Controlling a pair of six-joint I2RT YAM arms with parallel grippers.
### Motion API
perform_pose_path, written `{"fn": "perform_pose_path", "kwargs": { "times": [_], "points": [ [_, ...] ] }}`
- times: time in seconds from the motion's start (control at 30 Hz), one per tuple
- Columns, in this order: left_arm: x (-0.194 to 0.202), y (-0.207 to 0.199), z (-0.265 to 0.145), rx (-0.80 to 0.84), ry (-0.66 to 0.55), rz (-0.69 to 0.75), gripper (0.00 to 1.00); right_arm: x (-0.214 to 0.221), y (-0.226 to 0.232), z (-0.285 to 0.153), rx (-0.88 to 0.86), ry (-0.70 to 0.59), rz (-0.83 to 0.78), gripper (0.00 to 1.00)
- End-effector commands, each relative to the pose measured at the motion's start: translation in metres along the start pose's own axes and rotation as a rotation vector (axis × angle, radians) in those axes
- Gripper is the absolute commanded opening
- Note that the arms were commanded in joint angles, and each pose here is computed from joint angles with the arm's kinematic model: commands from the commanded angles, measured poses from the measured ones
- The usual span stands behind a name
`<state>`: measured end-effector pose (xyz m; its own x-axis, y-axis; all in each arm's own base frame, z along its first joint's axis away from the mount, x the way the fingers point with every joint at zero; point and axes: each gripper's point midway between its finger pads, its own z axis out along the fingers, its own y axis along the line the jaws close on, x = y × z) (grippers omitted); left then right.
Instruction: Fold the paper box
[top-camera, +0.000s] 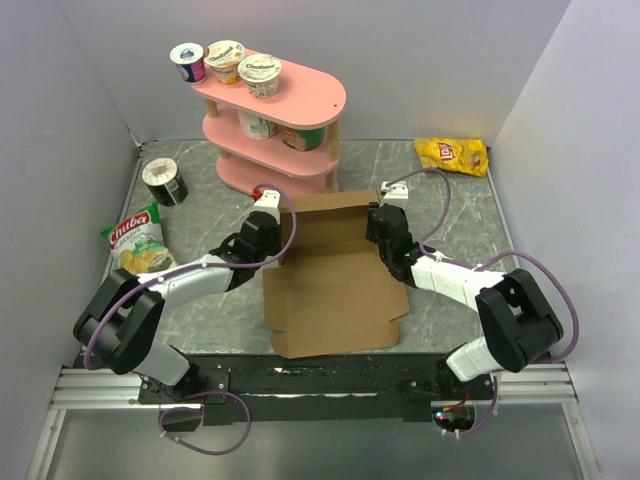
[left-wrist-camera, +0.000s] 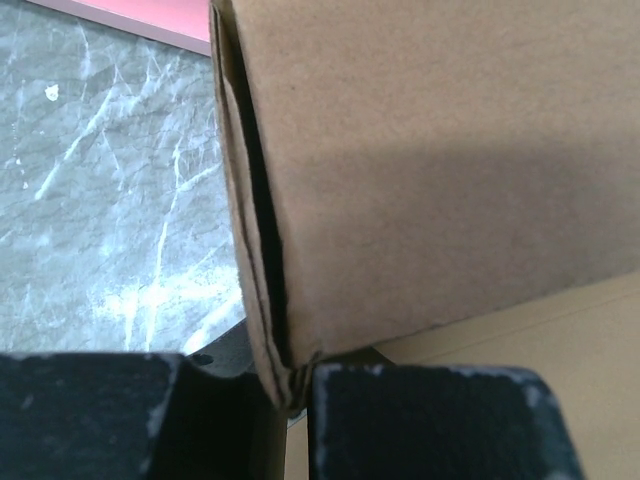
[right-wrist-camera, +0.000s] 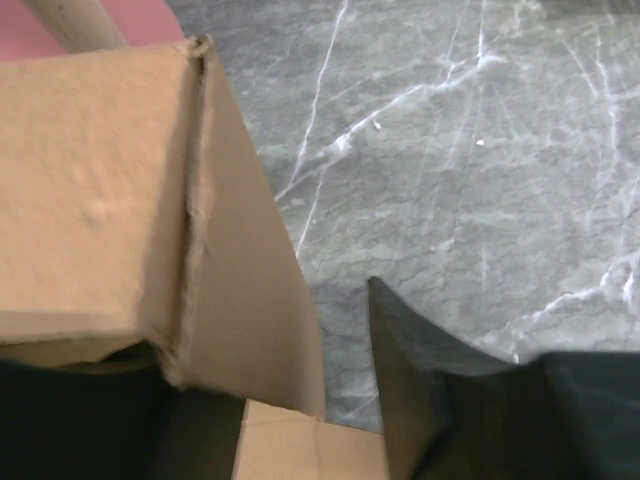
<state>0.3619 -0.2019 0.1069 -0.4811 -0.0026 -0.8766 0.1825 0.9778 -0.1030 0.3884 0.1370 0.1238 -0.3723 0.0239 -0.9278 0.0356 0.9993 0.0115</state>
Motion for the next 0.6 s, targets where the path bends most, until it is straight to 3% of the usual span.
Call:
{"fn": "perform_pose_path", "kwargs": {
  "times": [0.0,0.07,0.17,0.3,0.57],
  "points": [
    [-0.022,0.004,-0.012,-0.012,-0.055,-0.009,0.12,-0.006,-0.02,0.008,0.128,0.006,0.016,0.35],
    [-0.025,0.007,-0.015,-0.022,-0.071,-0.012,0.12,0.006,-0.029,0.01,0.193,0.05,0.012,0.16],
    [-0.029,0.009,-0.019,-0.028,-0.093,-0.02,0.11,0.007,-0.04,0.014,0.265,0.06,0.021,0.08],
    [-0.031,0.01,-0.021,-0.03,-0.104,-0.022,0.11,0.008,-0.051,0.013,0.339,0.066,0.047,0.01],
    [-0.032,0.027,-0.022,-0.117,-0.122,-0.017,0.1,0.008,-0.064,0.01,0.439,0.058,0.087,0.0]
  ]
}}
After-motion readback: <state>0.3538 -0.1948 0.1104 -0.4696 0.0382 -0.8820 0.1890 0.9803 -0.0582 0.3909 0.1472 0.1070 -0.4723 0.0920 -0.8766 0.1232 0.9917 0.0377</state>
